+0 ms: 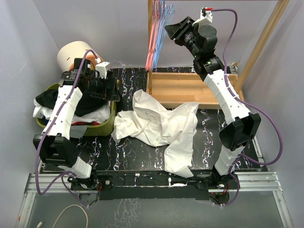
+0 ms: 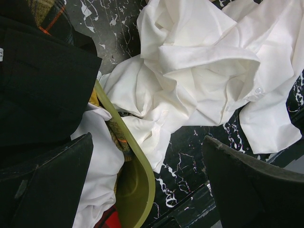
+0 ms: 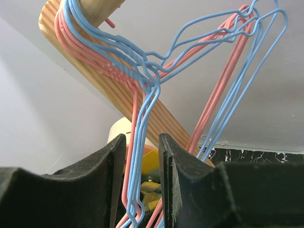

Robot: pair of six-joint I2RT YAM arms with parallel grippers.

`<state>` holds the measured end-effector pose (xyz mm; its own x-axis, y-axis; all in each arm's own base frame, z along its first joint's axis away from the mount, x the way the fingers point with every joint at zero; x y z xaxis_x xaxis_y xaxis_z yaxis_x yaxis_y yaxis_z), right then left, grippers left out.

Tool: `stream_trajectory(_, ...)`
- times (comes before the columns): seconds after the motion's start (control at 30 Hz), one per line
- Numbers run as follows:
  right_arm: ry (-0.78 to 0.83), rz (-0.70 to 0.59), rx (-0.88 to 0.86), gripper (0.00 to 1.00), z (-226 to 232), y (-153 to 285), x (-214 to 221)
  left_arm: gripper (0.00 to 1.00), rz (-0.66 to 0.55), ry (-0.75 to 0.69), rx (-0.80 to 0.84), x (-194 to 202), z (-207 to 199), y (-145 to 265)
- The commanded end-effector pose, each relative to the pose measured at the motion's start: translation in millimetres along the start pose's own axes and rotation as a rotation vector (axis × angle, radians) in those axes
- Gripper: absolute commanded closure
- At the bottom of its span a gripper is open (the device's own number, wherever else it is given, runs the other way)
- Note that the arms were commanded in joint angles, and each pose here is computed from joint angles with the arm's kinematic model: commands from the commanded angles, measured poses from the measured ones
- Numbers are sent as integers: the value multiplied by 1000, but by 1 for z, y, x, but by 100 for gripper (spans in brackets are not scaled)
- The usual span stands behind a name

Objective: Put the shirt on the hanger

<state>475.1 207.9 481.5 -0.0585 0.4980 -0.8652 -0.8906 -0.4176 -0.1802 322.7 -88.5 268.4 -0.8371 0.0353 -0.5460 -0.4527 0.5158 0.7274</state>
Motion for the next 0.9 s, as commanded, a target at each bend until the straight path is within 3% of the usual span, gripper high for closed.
stream_trajectory(0.0, 28, -89, -41, 64, 19, 11, -35, 3, -45, -16, 31, -2, -10, 16)
stream_trajectory(0.87, 40, -47, -39, 66, 18, -14, -15, 3, -44, -10, 32, -2, -7, 16)
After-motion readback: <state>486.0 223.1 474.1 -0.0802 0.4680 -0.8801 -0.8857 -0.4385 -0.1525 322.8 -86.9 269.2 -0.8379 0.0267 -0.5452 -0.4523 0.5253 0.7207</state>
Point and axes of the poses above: each gripper's point midway between its finger pads, its own y axis back along the fingers, its own z axis along the line the jaws close on, x = y × z, the point moved 4 cm from there along y, back along the fingers, and after that the axes turned 11 degrees about y, right-handed, at the moved point
